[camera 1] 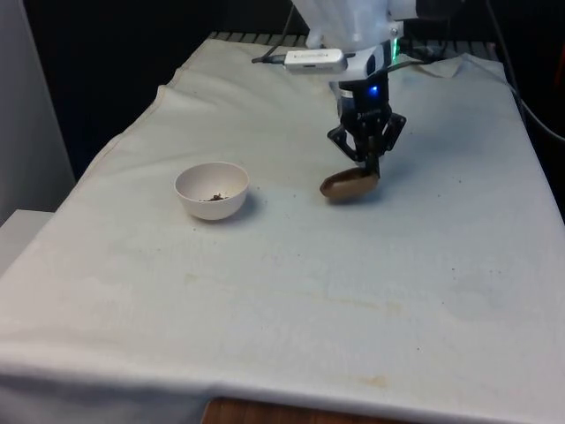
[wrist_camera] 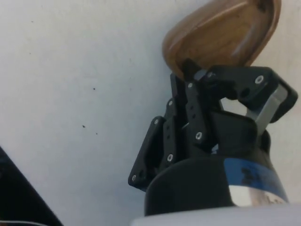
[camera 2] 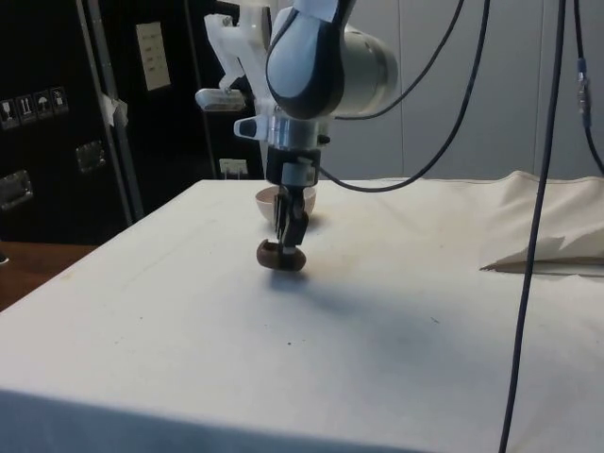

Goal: Pour the coffee beans from the cup into the bowl.

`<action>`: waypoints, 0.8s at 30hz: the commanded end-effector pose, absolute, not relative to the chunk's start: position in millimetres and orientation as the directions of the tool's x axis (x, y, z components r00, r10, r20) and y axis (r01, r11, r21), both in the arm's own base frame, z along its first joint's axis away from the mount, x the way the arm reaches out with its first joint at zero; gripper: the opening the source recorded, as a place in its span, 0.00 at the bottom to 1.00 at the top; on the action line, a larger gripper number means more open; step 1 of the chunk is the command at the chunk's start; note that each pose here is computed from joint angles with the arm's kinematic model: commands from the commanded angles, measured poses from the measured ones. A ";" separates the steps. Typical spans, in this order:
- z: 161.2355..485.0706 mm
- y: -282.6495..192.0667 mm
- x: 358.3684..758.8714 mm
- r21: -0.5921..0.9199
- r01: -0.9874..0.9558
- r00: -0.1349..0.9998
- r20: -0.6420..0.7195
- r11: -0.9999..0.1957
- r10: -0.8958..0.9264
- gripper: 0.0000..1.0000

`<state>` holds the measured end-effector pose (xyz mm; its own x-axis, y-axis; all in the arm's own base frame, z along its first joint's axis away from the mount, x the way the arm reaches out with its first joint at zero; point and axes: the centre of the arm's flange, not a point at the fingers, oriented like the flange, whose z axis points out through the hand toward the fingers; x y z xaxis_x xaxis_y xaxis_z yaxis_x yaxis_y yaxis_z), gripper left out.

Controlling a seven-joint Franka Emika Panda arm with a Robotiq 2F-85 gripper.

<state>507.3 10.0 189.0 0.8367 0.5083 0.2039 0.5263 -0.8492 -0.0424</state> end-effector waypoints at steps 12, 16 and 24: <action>181.9 23.1 507.8 -0.018 0.533 0.837 0.159 -0.846 0.524 0.00; 180.6 28.6 505.9 0.000 0.528 0.839 0.153 -0.849 0.522 0.08; 181.0 32.0 505.6 0.001 0.527 0.839 0.156 -0.850 0.521 0.49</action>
<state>507.3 33.3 181.8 0.8380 0.5230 0.1555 0.5315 -0.8469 -0.0161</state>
